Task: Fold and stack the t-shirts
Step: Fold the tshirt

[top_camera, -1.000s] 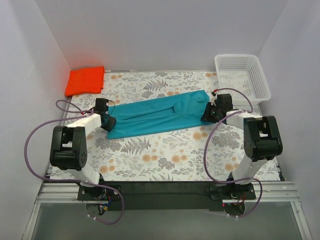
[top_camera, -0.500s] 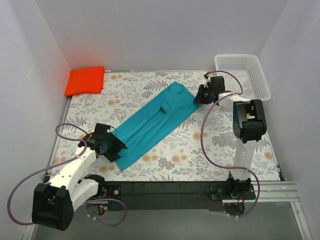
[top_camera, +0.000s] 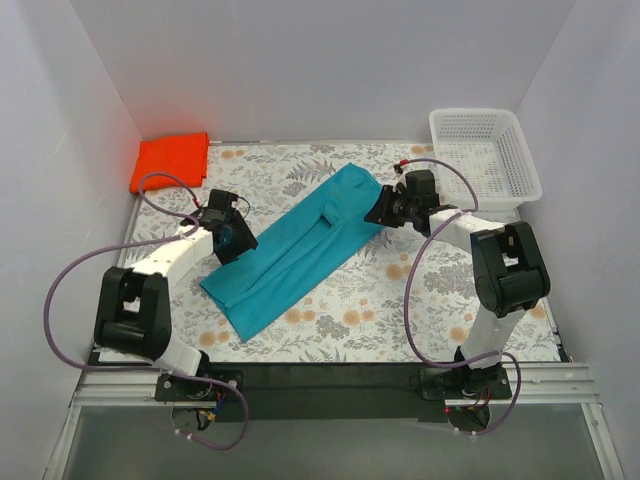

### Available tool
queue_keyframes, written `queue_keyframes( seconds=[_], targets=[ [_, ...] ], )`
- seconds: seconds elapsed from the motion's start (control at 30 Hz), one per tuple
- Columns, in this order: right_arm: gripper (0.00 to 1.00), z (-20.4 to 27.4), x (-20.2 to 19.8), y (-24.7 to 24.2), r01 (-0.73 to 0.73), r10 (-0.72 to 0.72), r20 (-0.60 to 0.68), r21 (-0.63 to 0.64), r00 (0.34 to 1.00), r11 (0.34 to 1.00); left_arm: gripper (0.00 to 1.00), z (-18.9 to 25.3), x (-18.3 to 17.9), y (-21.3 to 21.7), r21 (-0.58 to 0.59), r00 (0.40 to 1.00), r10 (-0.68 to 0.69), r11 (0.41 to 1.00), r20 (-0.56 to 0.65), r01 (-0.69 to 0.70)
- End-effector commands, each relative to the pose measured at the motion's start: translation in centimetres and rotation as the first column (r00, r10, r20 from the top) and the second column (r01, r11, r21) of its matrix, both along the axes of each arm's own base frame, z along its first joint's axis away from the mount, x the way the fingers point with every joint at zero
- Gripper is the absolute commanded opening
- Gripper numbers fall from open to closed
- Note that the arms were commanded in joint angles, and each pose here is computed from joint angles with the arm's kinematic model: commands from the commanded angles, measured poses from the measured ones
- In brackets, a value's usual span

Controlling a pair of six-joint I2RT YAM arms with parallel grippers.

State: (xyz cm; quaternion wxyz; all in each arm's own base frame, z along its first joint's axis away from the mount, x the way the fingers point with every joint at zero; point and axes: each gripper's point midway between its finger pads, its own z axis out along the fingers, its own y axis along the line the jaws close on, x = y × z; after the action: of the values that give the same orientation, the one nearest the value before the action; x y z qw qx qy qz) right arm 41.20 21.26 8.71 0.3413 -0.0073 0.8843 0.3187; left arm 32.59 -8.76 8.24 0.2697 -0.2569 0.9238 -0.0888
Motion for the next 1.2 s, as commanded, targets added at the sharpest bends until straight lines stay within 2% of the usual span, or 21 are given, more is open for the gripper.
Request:
queue_keyframes(
  seconds=[0.0,0.33,0.43,0.47,0.53,0.57,0.6,0.67,0.73,0.9,1.0,1.07,1.1,1.17],
  targets=[
    [0.31,-0.5,0.6,1.1,0.009,-0.008,-0.014,0.071,1.0,0.997,0.52,-1.5,1.6,0.0,0.055,0.998,-0.055,0.997,-0.015,0.056],
    [0.31,-6.3,3.7,-0.3,0.059,-0.057,-0.102,0.019,0.993,0.998,0.52,-6.5,-2.8,-1.2,-0.04,0.979,-0.03,0.999,-0.201,0.022],
    [0.31,-7.4,5.4,-1.8,0.087,-0.085,-0.108,0.008,0.991,0.996,0.52,-6.8,-4.5,-3.2,-0.142,0.966,-0.067,0.989,-0.249,0.032],
    [0.31,-6.6,7.1,-2.2,0.089,-0.088,-0.076,0.009,0.993,0.996,0.52,-7.1,-5.2,-3.8,-0.163,0.96,-0.08,0.986,-0.267,0.037],
    [0.31,-8.3,8.1,-2.8,0.066,-0.066,-0.103,-0.005,0.992,0.998,0.52,-7.3,-6.9,-6.0,-0.233,0.943,-0.125,0.971,-0.31,0.052],
    [0.31,-6.9,10.1,-2.5,0.053,-0.052,-0.062,0.003,0.997,0.999,0.52,-7.3,-7.6,-7.2,-0.264,0.934,-0.163,0.962,-0.319,0.078],
    [0.31,-8.2,10.9,-2.8,0.048,-0.048,-0.075,-0.013,0.996,0.999,0.52,-7.1,-8.3,-8.5,-0.319,0.922,-0.186,0.945,-0.34,0.072],
    [0.31,-7.2,13.0,-2.8,0.027,-0.028,-0.032,-0.031,0.999,0.999,0.52,-7.1,-9.9,-10.3,-0.36,0.902,-0.239,0.927,-0.359,0.102],
    [0.31,-8.3,13.7,-3.1,0.017,-0.019,-0.047,-0.043,0.999,0.999,0.54,-6.9,-10.7,-11.5,-0.386,0.894,-0.254,0.917,-0.37,0.102],
    [0.32,-5.8,15.8,-3.4,-0.015,0.017,0.022,-0.071,1.0,0.997,0.62,-5.8,-11.6,-12.8,-0.4,0.897,-0.259,0.911,-0.358,0.103],
    [0.32,-2.7,15.0,-3.6,-0.031,0.036,0.055,-0.084,0.998,0.996,0.68,-3.5,-9.7,-11.9,-0.332,0.939,-0.194,0.939,-0.284,0.093],
    [0.32,-1.2,14.0,-3.9,-0.025,0.032,0.064,-0.097,0.997,0.995,0.73,-2.4,-8.4,-10.2,-0.233,0.961,-0.129,0.97,-0.243,0.071],
    [0.33,1.1,13.1,-3.9,-0.021,0.029,0.083,-0.102,0.996,0.995,0.74,-0.8,-7.2,-9.9,-0.211,0.976,-0.116,0.975,-0.186,0.076],
    [0.36,0.8,10.7,-4.4,-0.012,0.017,0.039,-0.136,0.999,0.991,0.77,-0.1,-6.6,-8.1,-0.112,0.985,-0.073,0.992,-0.155,0.055]
  ],
)
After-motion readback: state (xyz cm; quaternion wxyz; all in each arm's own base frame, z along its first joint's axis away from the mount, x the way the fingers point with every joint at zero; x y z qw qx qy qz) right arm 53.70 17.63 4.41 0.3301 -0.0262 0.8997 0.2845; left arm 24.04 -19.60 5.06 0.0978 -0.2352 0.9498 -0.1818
